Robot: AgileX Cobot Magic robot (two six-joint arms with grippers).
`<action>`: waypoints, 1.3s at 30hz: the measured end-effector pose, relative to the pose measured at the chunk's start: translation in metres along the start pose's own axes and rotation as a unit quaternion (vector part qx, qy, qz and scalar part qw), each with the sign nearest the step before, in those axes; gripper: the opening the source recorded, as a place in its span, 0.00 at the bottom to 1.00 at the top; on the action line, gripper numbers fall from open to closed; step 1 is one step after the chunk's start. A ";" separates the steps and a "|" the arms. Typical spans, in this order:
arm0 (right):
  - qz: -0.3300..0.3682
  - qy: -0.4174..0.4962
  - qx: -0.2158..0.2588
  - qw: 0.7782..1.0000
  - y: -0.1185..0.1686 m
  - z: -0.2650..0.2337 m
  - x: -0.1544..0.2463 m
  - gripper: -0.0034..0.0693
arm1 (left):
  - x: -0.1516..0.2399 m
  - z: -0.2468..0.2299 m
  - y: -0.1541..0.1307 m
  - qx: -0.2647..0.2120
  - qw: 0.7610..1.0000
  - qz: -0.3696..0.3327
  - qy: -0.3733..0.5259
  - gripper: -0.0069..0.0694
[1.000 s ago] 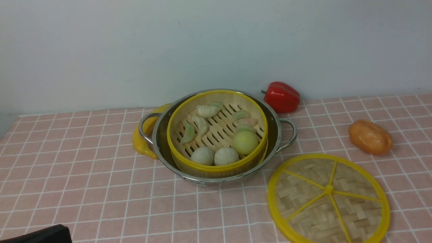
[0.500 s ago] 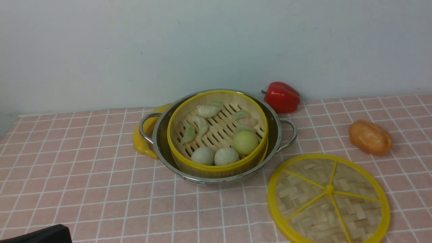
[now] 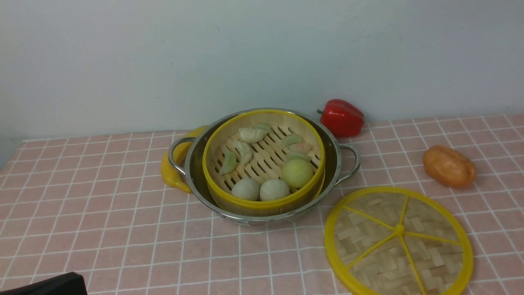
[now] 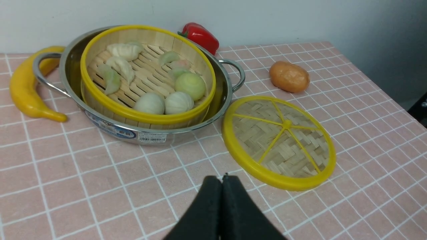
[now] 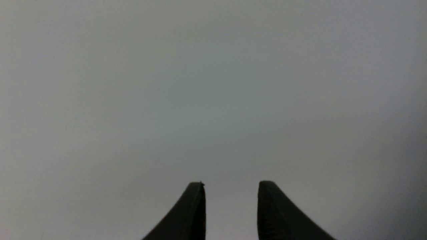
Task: Place the steamer in the pot on the pink tablecloth, and put the lid on the steamer.
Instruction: 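Move the gripper down to the bamboo steamer lid and grasp its center knob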
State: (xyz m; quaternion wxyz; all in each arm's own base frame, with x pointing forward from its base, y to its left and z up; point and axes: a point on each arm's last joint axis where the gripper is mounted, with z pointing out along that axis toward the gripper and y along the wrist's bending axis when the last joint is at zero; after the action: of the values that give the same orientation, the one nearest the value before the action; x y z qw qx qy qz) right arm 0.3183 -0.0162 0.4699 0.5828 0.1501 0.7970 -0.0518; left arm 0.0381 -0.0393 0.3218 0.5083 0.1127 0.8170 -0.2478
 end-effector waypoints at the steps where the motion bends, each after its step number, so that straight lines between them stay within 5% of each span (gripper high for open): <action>1: -0.034 0.054 -0.026 0.998 0.010 0.009 0.018 0.38 | 0.000 0.000 0.000 0.000 1.000 0.000 0.000 0.06; 4: -0.074 0.143 -0.091 0.983 0.033 0.021 0.050 0.38 | 0.000 0.000 0.000 -0.002 1.000 0.002 0.000 0.06; 8: -0.128 0.298 -0.194 0.926 0.079 0.040 0.119 0.38 | 0.000 0.000 0.001 -0.007 1.000 0.006 0.001 0.07; 15: -0.206 0.452 -0.196 0.846 0.119 0.054 0.208 0.38 | 0.000 0.000 0.001 -0.007 1.000 0.007 0.002 0.07; 22: -0.224 0.512 -0.176 0.810 0.120 0.046 0.254 0.38 | 0.003 0.000 0.001 -0.005 1.000 0.007 0.014 0.07; 26: -0.227 0.526 -0.167 0.803 0.111 0.045 0.275 0.38 | 0.003 0.000 0.001 -0.006 1.000 0.007 0.015 0.07; 39: -0.208 0.478 -0.179 0.834 0.109 0.052 0.294 0.38 | 0.003 0.000 0.003 -0.014 1.000 0.016 0.017 0.07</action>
State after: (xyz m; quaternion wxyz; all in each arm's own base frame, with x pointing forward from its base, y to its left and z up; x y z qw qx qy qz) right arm 0.3171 0.1262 0.1863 0.1210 -0.1206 0.9840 0.0501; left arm 0.0378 -0.0373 0.3182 0.4997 0.1234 0.8269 -0.2262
